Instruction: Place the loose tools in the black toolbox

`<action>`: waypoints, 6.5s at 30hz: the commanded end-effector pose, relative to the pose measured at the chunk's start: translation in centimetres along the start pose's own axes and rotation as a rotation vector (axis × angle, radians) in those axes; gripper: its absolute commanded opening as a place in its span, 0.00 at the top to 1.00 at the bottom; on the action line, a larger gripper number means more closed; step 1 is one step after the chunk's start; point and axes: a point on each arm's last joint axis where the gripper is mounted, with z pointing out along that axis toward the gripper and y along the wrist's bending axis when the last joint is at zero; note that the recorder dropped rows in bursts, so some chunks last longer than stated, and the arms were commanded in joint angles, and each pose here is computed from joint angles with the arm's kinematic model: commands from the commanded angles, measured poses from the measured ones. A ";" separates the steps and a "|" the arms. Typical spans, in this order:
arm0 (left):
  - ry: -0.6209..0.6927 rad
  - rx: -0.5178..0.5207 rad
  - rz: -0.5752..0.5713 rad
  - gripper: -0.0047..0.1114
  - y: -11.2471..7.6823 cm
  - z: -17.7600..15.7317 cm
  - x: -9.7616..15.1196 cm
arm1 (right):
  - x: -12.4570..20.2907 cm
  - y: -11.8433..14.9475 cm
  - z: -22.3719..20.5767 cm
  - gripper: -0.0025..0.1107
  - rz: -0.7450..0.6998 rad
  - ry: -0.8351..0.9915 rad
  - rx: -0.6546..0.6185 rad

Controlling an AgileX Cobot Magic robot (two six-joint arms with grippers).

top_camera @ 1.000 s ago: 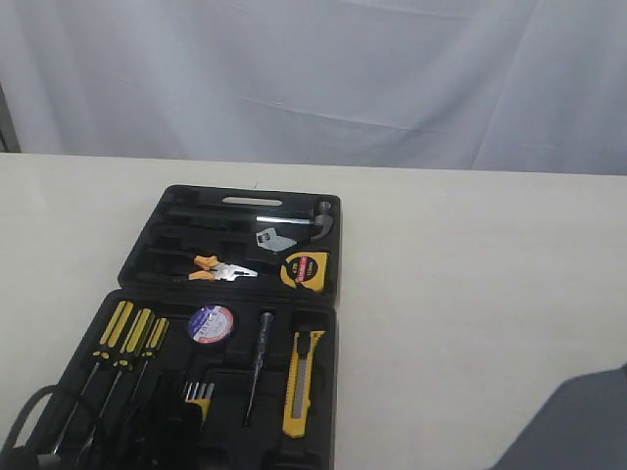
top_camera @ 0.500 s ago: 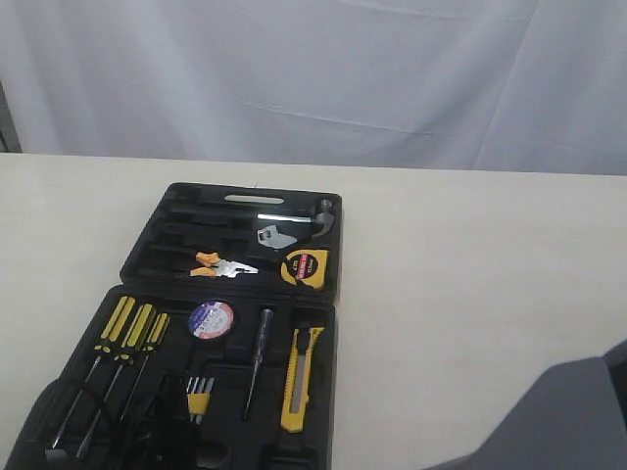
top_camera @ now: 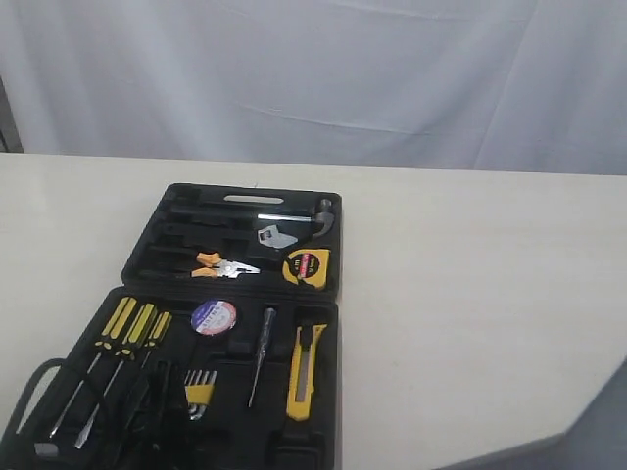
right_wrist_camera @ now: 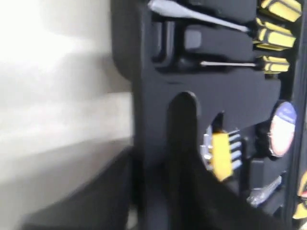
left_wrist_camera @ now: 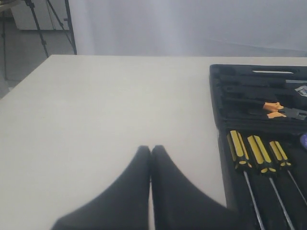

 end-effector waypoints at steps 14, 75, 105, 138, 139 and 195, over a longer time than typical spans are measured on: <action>-0.007 0.007 -0.011 0.96 -0.1 0.0 0.0 | 0.5 -2.0 -8.6 0.98 -0.018 -0.028 -0.137; -0.007 0.007 -0.011 0.96 -0.1 0.0 0.0 | 22.5 -28.5 17.2 0.39 0.770 0.134 -0.341; -0.007 0.007 -0.011 0.96 -0.1 0.0 0.0 | 20.5 -32.0 4.6 0.39 0.931 0.105 -0.505; -0.007 0.007 -0.011 0.96 -0.1 0.0 0.0 | 25.8 -16.2 -22.3 0.98 1.381 -0.557 -0.245; -0.007 0.007 -0.011 0.96 -0.1 0.0 0.0 | 25.9 -16.4 -22.3 0.98 1.387 -0.573 -0.224; -0.007 0.007 -0.011 0.96 -0.1 0.0 0.0 | 36.6 -1.8 -13.4 0.98 1.250 -0.298 0.484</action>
